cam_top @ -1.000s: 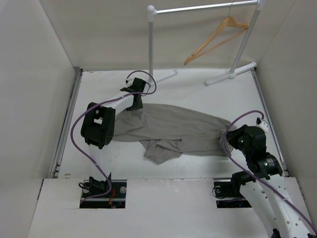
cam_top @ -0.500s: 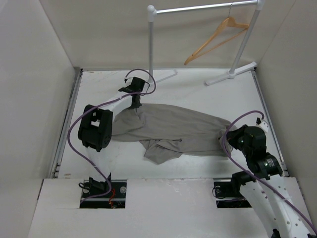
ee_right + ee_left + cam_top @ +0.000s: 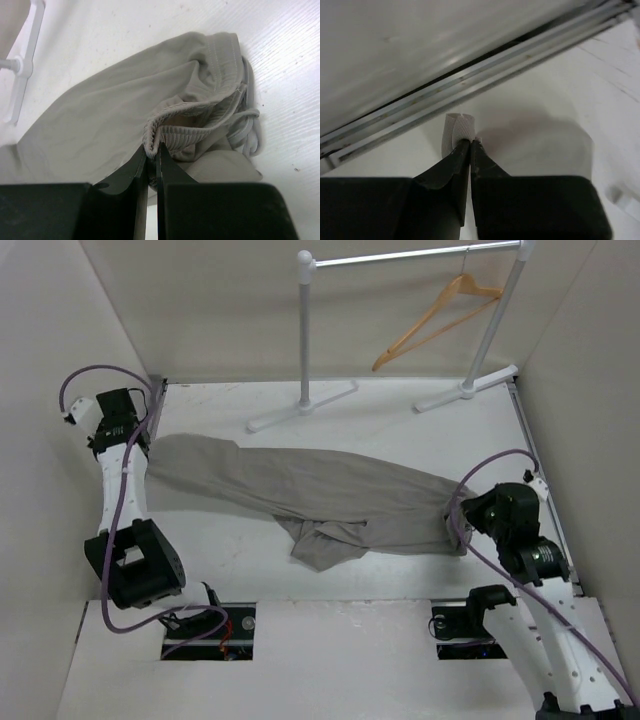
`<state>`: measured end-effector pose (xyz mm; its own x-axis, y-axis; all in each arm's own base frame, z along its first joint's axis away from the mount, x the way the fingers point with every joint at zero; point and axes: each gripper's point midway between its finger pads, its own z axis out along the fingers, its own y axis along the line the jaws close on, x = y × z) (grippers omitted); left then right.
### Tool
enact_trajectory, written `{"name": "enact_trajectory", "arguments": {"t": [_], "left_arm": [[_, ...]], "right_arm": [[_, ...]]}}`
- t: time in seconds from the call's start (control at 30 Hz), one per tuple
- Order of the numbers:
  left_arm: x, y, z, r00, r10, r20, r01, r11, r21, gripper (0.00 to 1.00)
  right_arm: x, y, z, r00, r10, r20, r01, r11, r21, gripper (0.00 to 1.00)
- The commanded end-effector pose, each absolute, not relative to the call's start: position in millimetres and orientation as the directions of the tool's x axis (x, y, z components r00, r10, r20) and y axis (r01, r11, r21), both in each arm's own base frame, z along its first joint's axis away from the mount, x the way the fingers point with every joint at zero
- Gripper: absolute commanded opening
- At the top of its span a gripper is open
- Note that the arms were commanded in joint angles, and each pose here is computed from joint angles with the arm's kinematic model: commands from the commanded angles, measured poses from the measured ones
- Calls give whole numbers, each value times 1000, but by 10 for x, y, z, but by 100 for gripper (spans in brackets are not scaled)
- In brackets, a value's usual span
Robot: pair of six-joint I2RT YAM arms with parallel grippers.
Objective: Place the trousers on the hanger
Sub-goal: Flatten out the trousers at the center of the board.
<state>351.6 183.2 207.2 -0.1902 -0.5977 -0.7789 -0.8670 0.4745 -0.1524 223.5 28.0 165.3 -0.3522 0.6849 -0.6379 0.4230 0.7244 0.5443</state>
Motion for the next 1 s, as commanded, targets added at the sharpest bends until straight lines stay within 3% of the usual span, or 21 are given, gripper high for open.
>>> {"name": "enact_trajectory", "arguments": {"t": [0.0,0.17,0.27,0.33,0.47,0.73,0.97], "left_arm": [[3591,1668,1987,-217,-664,-715,-864,472,-176,3],[4221,1589,2656,-141,-671,-728,-821,490,-292,3],[4476,1541,3250,-48,-674,-737,-767,498,-405,3],[4517,1529,3465,-10,-676,-737,-742,499,-447,3],[4329,1623,3355,20,-705,-709,-762,448,-468,4],[3486,2068,1944,9,-809,-588,-911,236,-339,3],[3130,1964,1211,-102,-823,-558,-952,243,-185,4]], "right_arm": [[2650,253,2272,-236,701,-673,355,707,611,1],[3428,198,3445,-67,713,-698,246,690,681,0],[3500,84,4160,52,717,-695,176,678,713,0],[3453,38,4316,82,713,-696,169,679,715,0],[3229,-234,3764,62,717,-695,309,648,696,0],[2547,-832,2242,39,725,-687,715,460,526,0],[2256,-1185,1528,72,770,-634,875,256,411,0]]}}
